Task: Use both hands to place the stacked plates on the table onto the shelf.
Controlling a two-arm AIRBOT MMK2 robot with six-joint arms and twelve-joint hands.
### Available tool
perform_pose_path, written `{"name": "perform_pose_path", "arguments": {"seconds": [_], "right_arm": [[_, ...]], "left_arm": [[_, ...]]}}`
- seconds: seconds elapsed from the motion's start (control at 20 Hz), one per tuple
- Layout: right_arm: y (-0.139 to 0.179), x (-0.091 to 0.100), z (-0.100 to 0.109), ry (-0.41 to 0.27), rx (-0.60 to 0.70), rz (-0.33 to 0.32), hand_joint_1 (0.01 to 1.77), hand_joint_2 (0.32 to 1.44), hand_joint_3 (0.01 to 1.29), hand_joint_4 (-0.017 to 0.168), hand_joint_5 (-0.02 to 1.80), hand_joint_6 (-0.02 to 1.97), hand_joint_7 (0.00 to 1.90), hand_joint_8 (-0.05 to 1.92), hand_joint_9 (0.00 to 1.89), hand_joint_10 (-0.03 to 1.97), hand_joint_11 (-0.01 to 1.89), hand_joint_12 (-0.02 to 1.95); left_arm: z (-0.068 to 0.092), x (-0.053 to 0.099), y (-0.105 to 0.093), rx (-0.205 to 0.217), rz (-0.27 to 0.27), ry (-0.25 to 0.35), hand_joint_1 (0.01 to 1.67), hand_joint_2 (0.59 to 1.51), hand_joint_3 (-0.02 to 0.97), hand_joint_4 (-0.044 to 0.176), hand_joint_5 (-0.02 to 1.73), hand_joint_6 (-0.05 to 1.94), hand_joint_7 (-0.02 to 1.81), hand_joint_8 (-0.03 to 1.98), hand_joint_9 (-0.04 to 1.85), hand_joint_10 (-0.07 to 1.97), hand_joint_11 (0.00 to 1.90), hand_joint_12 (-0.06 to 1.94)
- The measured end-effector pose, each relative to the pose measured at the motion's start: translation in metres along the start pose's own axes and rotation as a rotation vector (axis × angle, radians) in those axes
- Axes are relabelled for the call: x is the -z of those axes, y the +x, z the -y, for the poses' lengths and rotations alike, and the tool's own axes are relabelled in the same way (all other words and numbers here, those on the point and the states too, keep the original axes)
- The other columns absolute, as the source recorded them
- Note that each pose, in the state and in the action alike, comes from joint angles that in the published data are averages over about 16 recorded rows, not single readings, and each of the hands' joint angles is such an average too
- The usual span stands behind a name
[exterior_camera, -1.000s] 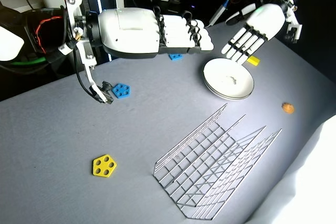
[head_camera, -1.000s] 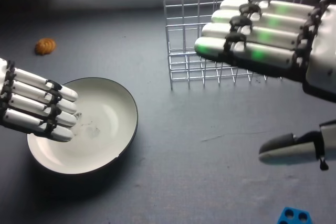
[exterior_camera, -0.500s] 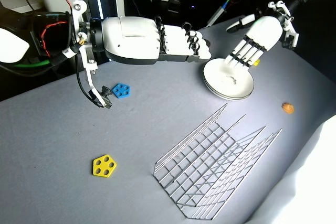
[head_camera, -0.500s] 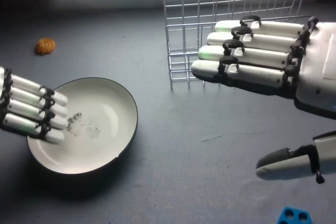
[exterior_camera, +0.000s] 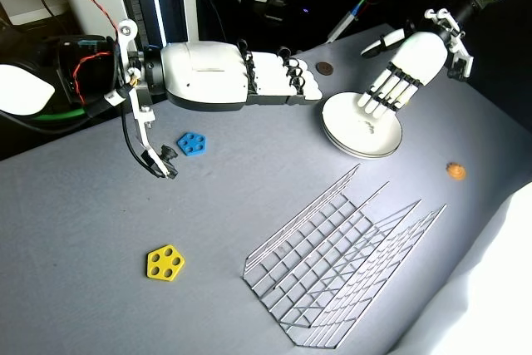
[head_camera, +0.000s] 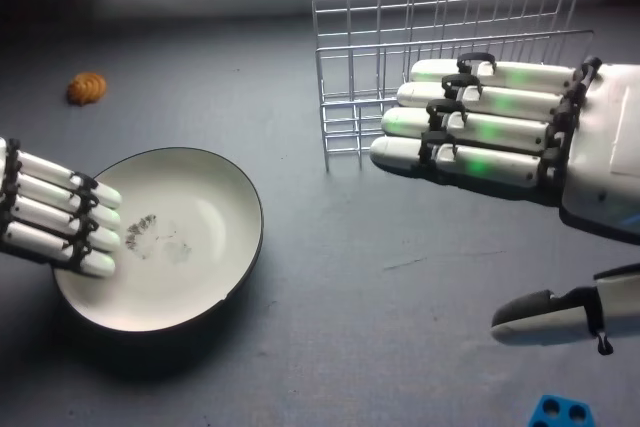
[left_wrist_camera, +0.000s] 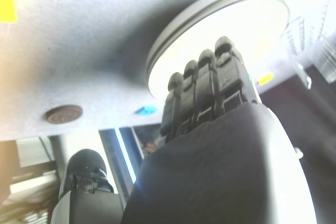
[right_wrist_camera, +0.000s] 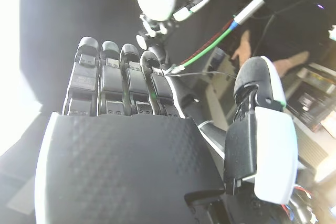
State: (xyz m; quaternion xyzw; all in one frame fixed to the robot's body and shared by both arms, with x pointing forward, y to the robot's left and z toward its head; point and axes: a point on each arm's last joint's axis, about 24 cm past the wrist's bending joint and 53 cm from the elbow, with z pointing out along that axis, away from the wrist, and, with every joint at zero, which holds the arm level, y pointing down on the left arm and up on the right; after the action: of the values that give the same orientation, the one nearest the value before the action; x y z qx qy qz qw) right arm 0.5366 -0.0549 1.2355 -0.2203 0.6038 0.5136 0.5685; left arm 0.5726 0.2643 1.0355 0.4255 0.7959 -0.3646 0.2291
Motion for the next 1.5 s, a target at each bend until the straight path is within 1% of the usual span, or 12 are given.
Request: {"name": "perform_pose_path", "arguments": {"seconds": [0.25,0.4,0.9,1.1,1.3,1.5], "right_arm": [[0.005,-0.001,0.003,0.001,0.01,-0.009,0.27,1.08,0.01,0.003,0.02,0.03,0.02,0.02,0.01,0.01,0.02,0.0],[0.007,-0.003,0.003,0.0,0.015,-0.011,0.33,1.08,0.01,0.003,0.02,0.03,0.02,0.02,0.01,0.01,0.02,0.0],[0.012,-0.007,0.005,-0.004,0.034,-0.022,0.76,1.02,0.01,0.003,0.03,0.03,0.03,0.01,0.02,0.01,0.02,0.01],[0.017,-0.009,0.006,-0.003,0.051,-0.029,0.94,1.0,0.01,0.003,0.07,0.03,0.07,0.01,0.05,0.01,0.02,0.15],[0.023,-0.013,0.008,0.002,0.073,-0.037,1.03,0.98,0.01,0.003,0.12,0.03,0.12,0.01,0.09,0.01,0.02,0.34],[0.032,-0.02,0.011,0.004,0.095,-0.047,1.1,0.99,0.01,0.003,0.16,0.03,0.17,0.01,0.13,0.01,0.02,0.51]], "left_arm": [[-0.007,0.001,0.003,0.009,-0.002,-0.018,0.02,1.057,0.018,-0.003,0.08,0.0,0.05,0.0,0.04,0.01,0.03,0.03],[-0.01,0.002,0.004,0.014,-0.002,-0.025,0.02,1.056,0.018,-0.003,0.07,0.0,0.04,0.0,0.03,0.01,0.03,0.03],[-0.01,-0.004,0.01,0.028,-0.014,-0.024,0.02,1.048,0.018,-0.004,0.07,0.0,0.04,0.0,0.03,0.01,0.03,0.03],[-0.01,-0.008,0.012,0.032,-0.021,-0.025,0.02,1.044,0.019,-0.003,0.06,0.0,0.03,0.0,0.03,0.01,0.02,0.03],[-0.01,-0.011,0.015,0.034,-0.026,-0.028,0.02,1.043,0.018,-0.003,0.05,0.0,0.01,0.0,0.02,0.01,0.02,0.02],[-0.008,-0.016,0.014,0.033,-0.024,-0.027,0.02,1.041,0.019,-0.003,0.04,0.0,0.0,0.0,0.01,0.01,0.02,0.02]]}}
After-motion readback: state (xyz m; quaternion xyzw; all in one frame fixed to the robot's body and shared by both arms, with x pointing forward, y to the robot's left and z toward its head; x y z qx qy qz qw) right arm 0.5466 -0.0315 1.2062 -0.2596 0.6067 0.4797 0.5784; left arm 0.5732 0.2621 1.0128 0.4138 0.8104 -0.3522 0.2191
